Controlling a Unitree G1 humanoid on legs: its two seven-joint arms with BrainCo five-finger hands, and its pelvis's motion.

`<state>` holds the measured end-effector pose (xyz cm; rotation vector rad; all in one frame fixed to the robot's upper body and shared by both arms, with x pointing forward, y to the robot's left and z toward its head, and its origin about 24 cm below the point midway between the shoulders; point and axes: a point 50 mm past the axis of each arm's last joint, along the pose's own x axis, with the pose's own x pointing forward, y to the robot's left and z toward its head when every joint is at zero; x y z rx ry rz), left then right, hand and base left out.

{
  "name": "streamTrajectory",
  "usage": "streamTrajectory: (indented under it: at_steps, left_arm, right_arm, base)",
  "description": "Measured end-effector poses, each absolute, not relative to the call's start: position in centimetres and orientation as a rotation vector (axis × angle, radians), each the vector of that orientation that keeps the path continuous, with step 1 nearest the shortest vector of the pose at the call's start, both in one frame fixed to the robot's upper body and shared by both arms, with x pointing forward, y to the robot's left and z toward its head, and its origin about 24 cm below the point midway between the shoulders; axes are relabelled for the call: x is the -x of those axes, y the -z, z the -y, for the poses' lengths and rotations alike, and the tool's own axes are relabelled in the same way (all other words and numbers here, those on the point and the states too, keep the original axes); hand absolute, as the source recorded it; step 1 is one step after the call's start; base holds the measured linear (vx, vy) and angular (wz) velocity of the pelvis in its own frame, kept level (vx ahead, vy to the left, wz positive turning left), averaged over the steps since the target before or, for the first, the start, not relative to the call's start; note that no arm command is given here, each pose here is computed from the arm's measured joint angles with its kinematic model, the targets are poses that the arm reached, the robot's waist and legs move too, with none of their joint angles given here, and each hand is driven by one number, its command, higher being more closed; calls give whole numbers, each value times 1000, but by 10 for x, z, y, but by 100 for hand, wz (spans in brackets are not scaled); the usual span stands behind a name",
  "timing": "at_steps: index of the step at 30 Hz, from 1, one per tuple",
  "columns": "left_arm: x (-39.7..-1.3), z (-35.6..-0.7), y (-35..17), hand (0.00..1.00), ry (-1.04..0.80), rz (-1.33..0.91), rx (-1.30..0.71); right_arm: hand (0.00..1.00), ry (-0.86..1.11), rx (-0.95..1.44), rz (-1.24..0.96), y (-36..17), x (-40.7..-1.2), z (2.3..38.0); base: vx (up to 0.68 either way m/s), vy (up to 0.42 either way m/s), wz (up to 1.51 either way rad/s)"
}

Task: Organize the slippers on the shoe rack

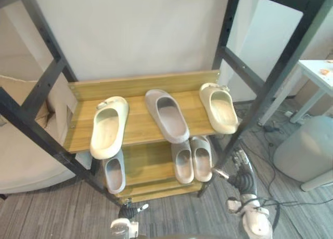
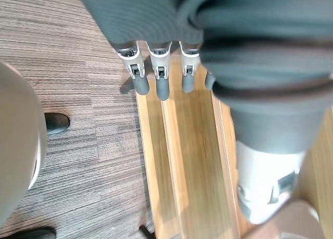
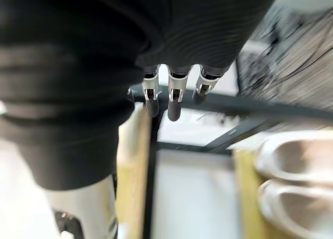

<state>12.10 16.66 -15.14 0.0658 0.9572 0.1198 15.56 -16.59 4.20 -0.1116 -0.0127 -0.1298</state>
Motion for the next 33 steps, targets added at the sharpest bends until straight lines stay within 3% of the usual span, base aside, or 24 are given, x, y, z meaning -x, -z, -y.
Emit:
streamTrajectory:
  at_steps: [11, 21, 33]
  left_arm:
    - [-121, -158, 153, 0, -31, -956, -124]
    - [-119, -159, 155, 0, 40, -965, -184]
    - [-118, -189, 155, 0, 6, -995, -228]
  right_arm:
    - [0, 67, 150, 163, -67, -164, 158]
    - [0, 23, 247, 360, -102, -198, 166]
    - [0, -29, 290, 443, -126, -247, 181]
  base:
    - [-11, 7, 0]
    - [-21, 1, 6]
    - [10, -7, 15]
